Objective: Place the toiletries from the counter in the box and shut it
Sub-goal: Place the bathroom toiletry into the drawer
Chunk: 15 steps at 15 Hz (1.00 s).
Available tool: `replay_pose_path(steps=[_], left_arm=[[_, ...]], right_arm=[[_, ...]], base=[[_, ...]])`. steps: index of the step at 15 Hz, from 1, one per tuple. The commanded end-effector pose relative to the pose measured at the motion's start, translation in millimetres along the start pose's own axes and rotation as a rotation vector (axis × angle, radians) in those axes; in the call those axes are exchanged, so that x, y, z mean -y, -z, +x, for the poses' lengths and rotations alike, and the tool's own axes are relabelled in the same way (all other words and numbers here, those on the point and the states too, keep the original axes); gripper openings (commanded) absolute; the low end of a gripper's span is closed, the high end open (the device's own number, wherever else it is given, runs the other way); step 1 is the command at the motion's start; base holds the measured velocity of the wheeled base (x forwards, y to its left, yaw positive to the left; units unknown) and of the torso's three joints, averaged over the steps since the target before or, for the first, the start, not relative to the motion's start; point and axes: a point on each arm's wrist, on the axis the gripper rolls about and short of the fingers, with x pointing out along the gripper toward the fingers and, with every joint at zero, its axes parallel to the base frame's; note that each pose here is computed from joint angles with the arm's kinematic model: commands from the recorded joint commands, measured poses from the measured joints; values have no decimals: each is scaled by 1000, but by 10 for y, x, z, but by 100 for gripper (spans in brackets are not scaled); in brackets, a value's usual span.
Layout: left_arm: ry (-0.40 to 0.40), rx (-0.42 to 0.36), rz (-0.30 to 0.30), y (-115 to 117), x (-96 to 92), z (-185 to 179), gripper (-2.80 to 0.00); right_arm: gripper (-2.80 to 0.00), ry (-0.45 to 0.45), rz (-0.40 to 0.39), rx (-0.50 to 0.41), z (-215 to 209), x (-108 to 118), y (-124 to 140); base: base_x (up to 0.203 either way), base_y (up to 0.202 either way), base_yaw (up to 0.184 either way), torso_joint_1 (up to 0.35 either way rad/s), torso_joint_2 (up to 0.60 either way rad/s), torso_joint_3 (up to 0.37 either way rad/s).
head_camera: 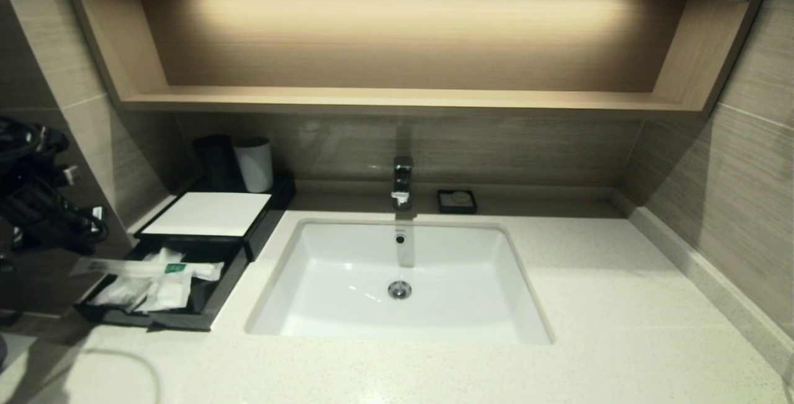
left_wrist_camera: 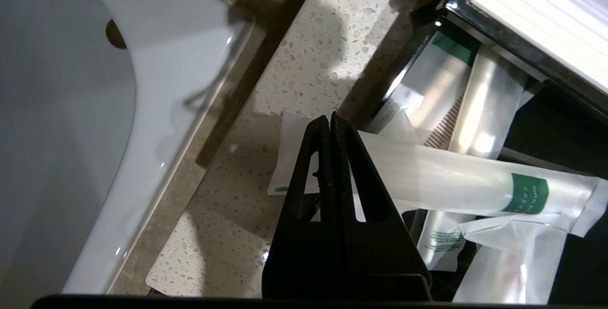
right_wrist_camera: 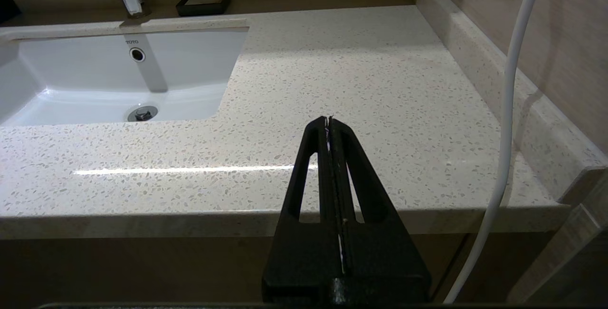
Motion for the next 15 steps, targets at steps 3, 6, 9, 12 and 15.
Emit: replay_pose_path(steps=[3,6,9,12,15], left_arm=[[7,-55,-2,45,-17,81,-280],[23,-131,6,120,-3,116,-280],[28,-229,37,208,27,125,-280],[37,-263,60,254,95,122,-280],[52,-284,88,309,200,136,-280]], right_arm=[[-280,0,1,-1,1,0,-1],[-280,-1,1,-1,1,0,-1],[-280,-1,1,-1,1,0,-1],[-280,0,1,-1,1,0,-1],[-280,0,1,-1,1,0,-1]], base=[[0,0,0,0,0,0],[0,0,0,0,0,0],[0,0,0,0,0,0],[0,0,0,0,0,0],[0,0,0,0,0,0]])
